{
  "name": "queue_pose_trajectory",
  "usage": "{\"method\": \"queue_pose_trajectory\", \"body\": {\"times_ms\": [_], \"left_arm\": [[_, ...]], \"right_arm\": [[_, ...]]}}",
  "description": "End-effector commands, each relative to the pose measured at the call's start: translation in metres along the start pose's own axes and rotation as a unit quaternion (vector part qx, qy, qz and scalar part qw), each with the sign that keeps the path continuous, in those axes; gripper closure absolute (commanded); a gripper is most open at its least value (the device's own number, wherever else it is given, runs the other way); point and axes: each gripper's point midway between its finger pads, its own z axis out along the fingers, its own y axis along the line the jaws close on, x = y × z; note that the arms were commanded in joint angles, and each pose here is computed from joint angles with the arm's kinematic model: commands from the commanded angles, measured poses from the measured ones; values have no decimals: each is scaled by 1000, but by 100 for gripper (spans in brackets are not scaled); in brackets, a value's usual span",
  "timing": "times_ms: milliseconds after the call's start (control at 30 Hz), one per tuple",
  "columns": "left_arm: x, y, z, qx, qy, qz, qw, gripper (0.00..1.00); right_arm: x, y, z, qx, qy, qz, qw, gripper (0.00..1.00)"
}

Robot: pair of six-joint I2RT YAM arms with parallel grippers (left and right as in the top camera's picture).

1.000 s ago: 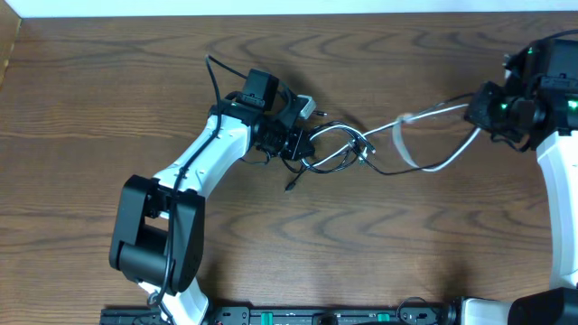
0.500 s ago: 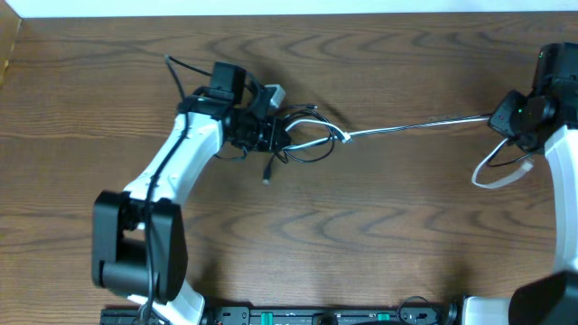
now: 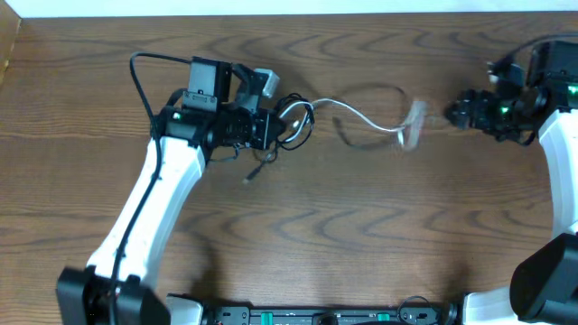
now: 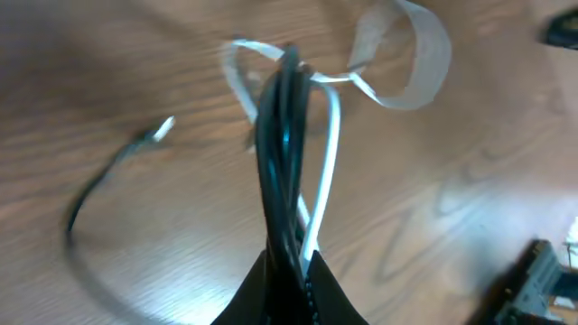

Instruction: Untangle cables

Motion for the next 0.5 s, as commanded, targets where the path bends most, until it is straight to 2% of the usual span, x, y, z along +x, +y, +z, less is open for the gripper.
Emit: {"method": "queue_pose_trajectory", "body": {"times_ms": [0, 67, 200, 367, 467], "left_arm": [[-1, -35, -10, 40, -11, 19, 999, 93], [0, -48, -12, 52, -12, 17, 998, 93], [-3, -57, -14, 64, -17, -6, 998, 93], [-17, -87, -23, 153, -41, 12, 987, 93], [-28, -93, -26, 169, -58, -1, 984, 93]], "right_arm": [[-4, 82, -17, -204, -31, -134, 969, 9], [-2, 106, -21, -252, -36, -152, 955, 9], [2, 131, -21, -286, -34, -176, 941, 9], [7, 162, -26, -339, -37, -204, 917, 9], [10, 178, -28, -363, -38, -221, 904, 11]]}}
